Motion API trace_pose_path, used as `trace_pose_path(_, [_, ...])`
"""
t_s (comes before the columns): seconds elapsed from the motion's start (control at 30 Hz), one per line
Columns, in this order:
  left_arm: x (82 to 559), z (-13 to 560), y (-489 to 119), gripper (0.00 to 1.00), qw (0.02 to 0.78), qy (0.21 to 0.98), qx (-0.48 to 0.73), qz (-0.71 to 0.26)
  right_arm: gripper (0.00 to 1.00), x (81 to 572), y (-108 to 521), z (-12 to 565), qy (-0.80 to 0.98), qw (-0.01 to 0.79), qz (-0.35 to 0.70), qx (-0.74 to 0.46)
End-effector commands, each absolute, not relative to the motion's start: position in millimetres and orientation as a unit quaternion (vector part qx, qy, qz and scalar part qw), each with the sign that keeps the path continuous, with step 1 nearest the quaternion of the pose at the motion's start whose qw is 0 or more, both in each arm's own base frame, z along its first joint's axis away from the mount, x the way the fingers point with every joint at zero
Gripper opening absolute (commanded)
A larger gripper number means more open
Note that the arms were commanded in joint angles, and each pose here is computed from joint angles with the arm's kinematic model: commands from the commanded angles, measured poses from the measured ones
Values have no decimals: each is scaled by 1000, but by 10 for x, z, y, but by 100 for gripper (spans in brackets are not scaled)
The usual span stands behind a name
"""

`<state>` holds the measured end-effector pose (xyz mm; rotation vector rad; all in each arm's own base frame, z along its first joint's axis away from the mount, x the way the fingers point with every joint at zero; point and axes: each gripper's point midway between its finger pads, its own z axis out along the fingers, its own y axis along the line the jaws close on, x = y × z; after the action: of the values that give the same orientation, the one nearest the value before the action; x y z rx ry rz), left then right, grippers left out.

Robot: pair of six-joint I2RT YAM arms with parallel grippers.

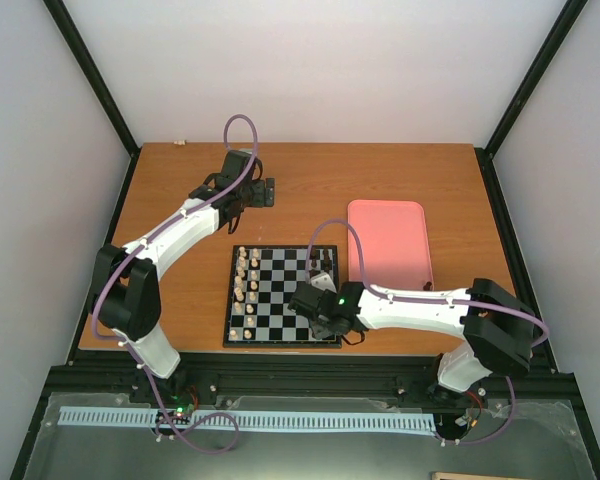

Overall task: Set up the chess pieces on the board
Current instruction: Place the chess piece on the chessboard.

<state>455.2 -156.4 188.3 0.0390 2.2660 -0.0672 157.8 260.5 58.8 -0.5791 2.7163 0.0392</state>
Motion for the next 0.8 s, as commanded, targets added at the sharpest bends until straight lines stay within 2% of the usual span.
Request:
trace_pose_path(0.0, [4617, 1965, -1581, 100, 434, 900, 8, -32, 4, 1607, 2629, 544, 961, 198, 11, -193])
trace_pose_path(0.6, [4627, 1941, -1595, 100, 432, 901, 9, -34, 5, 1633, 2581, 452, 960, 203, -13, -192])
trace_pose_path(0.77, [4627, 1934, -1599, 100, 431, 901, 10, -34, 10, 1635, 2574, 437, 960, 202, -16, -192])
